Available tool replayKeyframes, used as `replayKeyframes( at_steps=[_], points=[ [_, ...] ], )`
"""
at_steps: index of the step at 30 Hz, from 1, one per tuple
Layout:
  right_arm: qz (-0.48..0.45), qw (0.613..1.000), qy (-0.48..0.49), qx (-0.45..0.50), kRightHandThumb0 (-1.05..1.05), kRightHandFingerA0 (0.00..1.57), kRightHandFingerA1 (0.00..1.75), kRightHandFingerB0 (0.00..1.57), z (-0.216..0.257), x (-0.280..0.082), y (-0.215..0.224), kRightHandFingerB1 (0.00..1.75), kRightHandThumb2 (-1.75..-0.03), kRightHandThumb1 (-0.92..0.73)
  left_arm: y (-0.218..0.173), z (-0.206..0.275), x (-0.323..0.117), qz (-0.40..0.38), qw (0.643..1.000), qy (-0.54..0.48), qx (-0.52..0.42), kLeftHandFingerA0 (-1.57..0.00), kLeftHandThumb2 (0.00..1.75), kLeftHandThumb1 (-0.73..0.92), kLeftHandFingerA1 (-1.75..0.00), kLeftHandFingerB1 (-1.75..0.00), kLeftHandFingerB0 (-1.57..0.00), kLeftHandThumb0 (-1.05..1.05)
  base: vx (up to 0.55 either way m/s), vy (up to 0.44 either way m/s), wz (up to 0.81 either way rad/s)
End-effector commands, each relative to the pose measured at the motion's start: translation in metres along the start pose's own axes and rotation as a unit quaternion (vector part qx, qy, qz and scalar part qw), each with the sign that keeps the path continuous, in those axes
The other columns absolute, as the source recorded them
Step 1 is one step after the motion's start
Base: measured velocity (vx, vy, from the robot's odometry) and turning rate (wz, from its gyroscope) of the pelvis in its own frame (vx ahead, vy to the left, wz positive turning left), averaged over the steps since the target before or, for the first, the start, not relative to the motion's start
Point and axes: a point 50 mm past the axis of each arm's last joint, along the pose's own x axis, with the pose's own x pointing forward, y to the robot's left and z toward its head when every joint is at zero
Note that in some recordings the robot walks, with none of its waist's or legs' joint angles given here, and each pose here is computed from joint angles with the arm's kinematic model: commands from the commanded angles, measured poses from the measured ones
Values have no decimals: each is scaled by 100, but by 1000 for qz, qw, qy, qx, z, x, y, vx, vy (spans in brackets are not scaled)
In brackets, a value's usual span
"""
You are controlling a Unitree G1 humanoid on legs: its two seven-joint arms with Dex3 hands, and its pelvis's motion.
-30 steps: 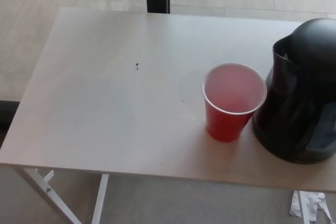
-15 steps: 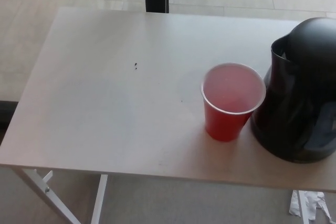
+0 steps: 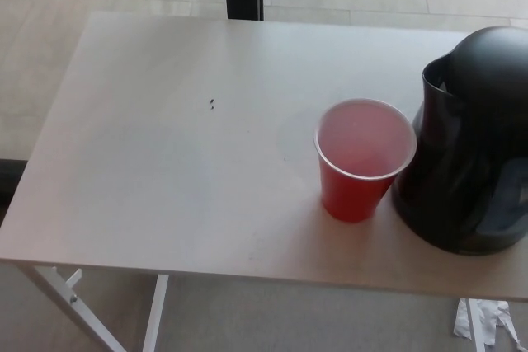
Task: The robot uses its right hand to lift up a kettle kept on the middle of the desk by its handle and tilt it into a glass kept next to it to pour out water
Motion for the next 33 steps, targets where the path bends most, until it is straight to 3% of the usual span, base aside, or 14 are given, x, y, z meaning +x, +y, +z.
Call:
replayKeyframes(
  at_steps=[1,2,3,5,6,8,15,17,19,21,22,26,32,33],
  points=[
    [-31,999,-13,3,-57,46,56,22,6,4,0,43,-78,-47,6,5,-1,8,1000,-14,12,-52,100,62,-64,-53,-33,-68,0,0,0],
    [-37,999,-22,19,-46,62,50,28,8,5,2,33,-57,-58,6,5,-2,6,1000,-12,6,-55,64,79,-53,-39,-37,-67,0,0,0],
    [-42,998,-31,24,-50,65,64,25,10,5,4,45,-78,-47,6,5,-2,5,1000,-20,18,-51,100,64,-64,-54,-32,-68,0,0,0],
    [-44,998,-30,30,-31,78,58,32,10,6,6,35,-58,-61,5,4,-2,5,1000,-16,24,-57,64,81,-52,-39,-38,-67,0,0,0],
    [-37,998,-34,41,-31,85,95,29,10,6,7,36,-58,-63,5,3,-2,3,1000,-11,10,-55,64,80,-53,-40,-37,-67,0,0,0],
    [-33,998,-26,55,-29,89,65,32,8,7,10,36,-59,-64,4,3,-2,5,1000,-12,12,-57,65,82,-52,-40,-38,-67,0,0,0],
    [-30,998,5,51,-24,93,81,36,-2,6,17,38,-60,-70,4,3,-1,3,1000,-11,-9,-55,64,81,-52,-41,-38,-69,0,0,0],
    [-33,999,5,43,-19,93,130,45,-3,5,18,42,-62,-72,4,3,-2,2,1000,-13,-2,-51,101,64,-63,-54,-33,-68,0,0,0],
    [-32,998,7,46,-19,93,130,45,-5,4,19,42,-62,-72,4,3,-2,2,1000,-12,-3,-51,101,64,-63,-54,-33,-68,0,0,0],
    [-33,997,10,69,-18,91,162,66,-5,3,21,50,-61,-74,4,2,-2,1,1000,-13,1,-51,101,65,-63,-54,-33,-65,0,0,0],
    [-26,997,13,65,-13,86,174,78,-5,3,21,57,-62,-78,4,2,-2,1,1000,-12,-1,-57,64,81,-53,-41,-40,-67,0,0,0],
    [-3,1000,4,9,0,89,172,99,-5,3,25,77,-113,-54,5,0,-3,-1,1000,-8,3,-56,64,80,-53,-40,-39,-69,0,0,0],
    [-1,1000,8,-16,-1,92,157,98,-8,3,29,126,-116,-53,6,-2,-4,-5,1000,-6,-5,-55,64,80,-53,-41,-37,-68,0,0,0],
    [2,1000,6,-15,0,91,163,93,-10,4,29,140,-121,-52,6,-1,-4,-3,1000,-7,-5,-51,101,62,-63,-54,-32,-67,0,0,0]
  ],
)
